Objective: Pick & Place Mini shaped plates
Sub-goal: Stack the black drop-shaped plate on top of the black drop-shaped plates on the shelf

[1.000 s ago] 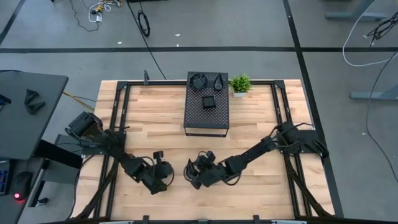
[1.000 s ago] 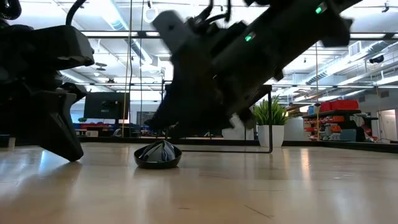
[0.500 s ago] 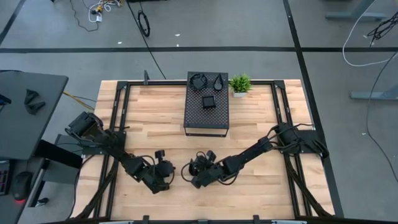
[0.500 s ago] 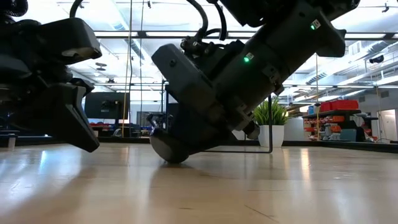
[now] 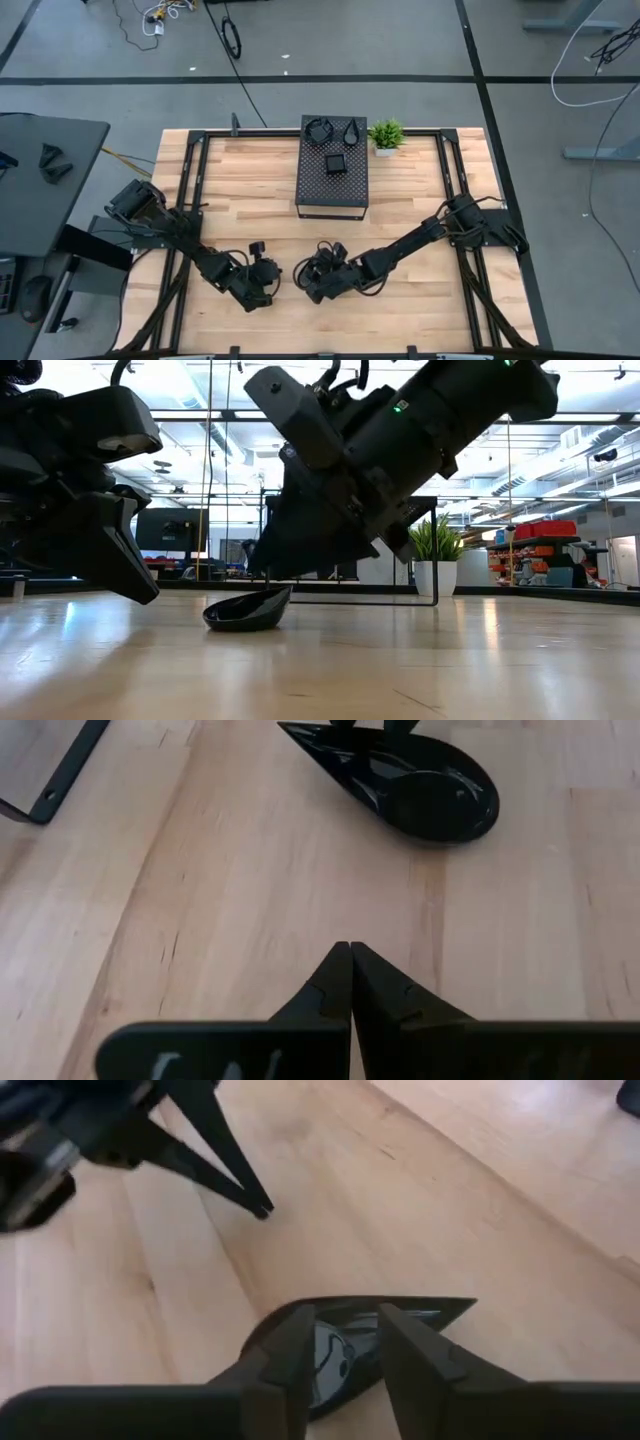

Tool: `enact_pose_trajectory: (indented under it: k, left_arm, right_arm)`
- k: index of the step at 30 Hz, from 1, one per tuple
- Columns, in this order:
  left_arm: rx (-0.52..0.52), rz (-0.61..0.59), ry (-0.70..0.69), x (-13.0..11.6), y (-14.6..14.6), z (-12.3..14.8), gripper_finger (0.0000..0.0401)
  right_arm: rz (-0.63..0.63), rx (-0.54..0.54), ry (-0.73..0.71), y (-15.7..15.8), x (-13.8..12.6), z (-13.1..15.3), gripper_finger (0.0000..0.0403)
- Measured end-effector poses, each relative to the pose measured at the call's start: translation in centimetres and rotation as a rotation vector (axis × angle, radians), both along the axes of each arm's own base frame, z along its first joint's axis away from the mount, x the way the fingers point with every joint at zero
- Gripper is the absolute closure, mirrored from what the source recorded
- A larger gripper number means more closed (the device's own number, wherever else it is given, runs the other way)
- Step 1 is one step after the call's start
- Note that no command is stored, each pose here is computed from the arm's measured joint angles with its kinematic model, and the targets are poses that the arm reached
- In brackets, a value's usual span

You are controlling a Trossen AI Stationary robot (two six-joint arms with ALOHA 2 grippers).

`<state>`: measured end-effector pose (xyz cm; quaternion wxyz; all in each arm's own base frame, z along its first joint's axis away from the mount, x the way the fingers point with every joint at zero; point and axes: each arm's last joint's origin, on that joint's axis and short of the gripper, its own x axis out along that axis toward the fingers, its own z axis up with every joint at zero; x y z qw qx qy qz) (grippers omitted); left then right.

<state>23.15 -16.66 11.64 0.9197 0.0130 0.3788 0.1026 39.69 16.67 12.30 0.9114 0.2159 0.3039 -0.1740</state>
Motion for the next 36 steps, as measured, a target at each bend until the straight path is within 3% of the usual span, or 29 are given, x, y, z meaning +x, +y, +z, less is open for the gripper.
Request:
enact_pose_trajectory:
  k: [8,15,22,36]
  left_arm:
    - [0.001,0.0,-0.001,0.0,0.0,0.0,0.0398]
    - [0.002,0.003,-0.002,0.1,0.1,0.0,0.0398]
    - [0.0,0.003,-0.004,0.1,0.0,0.0,0.0398]
    - [0.008,0.005,-0.025,0.2,0.0,0.2,0.0398]
  right_arm:
    - [-0.023,0.16,0.058,0.2,-0.4,-0.4,0.0243]
    - [0.069,0.272,0.124,0.6,-0.5,-0.5,0.0238]
    - [0.073,0.257,0.132,0.0,-0.6,0.4,0.0239]
    - [0.039,0.157,0.344,-2.1,-2.3,1.0,0.0261]
